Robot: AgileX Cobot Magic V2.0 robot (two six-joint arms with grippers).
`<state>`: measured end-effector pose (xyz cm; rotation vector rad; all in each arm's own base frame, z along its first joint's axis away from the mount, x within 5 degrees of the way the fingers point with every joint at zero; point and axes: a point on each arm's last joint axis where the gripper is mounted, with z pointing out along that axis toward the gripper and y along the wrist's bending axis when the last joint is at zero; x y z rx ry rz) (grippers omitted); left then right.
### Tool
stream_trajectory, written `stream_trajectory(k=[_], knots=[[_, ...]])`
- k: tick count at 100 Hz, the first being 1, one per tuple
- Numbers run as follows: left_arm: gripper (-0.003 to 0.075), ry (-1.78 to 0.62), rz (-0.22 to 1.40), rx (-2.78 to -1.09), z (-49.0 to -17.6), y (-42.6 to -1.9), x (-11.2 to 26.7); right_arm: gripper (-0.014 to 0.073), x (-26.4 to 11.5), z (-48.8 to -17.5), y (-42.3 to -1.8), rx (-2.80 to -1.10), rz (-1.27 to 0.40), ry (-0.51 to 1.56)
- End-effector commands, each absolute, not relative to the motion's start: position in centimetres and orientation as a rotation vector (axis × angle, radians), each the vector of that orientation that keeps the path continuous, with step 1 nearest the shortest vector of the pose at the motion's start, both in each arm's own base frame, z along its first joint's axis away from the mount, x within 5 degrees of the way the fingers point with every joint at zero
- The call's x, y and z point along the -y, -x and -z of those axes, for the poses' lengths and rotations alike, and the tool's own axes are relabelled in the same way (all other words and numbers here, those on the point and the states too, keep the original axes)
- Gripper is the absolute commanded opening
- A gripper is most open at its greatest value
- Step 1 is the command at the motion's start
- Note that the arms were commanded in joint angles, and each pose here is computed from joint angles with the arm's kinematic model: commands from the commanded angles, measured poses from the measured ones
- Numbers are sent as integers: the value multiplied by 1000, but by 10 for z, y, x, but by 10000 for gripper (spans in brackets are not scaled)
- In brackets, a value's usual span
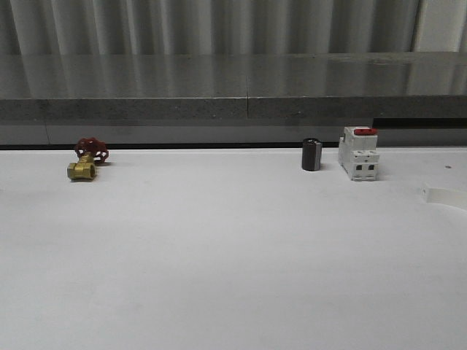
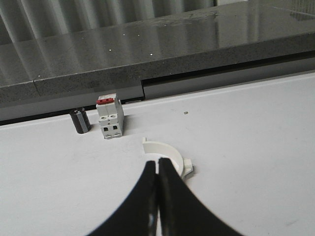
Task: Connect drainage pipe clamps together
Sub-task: 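Lower the left gripper and grasp the clamp half's end tab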
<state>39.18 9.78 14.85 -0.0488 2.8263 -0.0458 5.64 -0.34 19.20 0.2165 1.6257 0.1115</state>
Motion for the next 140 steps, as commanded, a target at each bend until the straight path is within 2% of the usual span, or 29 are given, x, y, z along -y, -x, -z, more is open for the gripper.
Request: stream_trajectory(k=[1, 15, 25, 39, 58, 72, 91, 110, 125, 140], knots=[[671, 53, 14, -2714, -177, -399, -98, -118, 4, -206, -54, -1513, -98, -196], [668, 51, 16, -2718, -177, -398, -98, -118, 4, -206, -54, -1513, -98, -196], [614, 44, 26, -2733, -176, -397, -96, -118, 4, -206, -54, -1513, -98, -196], [462, 37, 32, -2743, -176, -397, -93, -118, 4, -206, -54, -1513, -98, -196], [191, 55, 68, -2760, -175, -396, -91, -118, 4, -206, -54, -1513, -98, -196], [71, 101, 142, -2777, -180, -392, -87, -118, 4, -206, -54, -1513, -98, -196], [43, 169, 279, -2746, -202, -387, -72, -118, 4, -206, -54, -1513, -98, -196], [43, 224, 304, -2732, -233, -380, -35, -118, 4, -206, -54, -1513, -98, -196], [43, 125, 331, -2727, -252, -373, 20, -118, 4, -206, -54, -1513, -98, -196], [43, 25, 399, -2725, -251, -368, 83, -118, 4, -206, -54, -1513, -98, -196]])
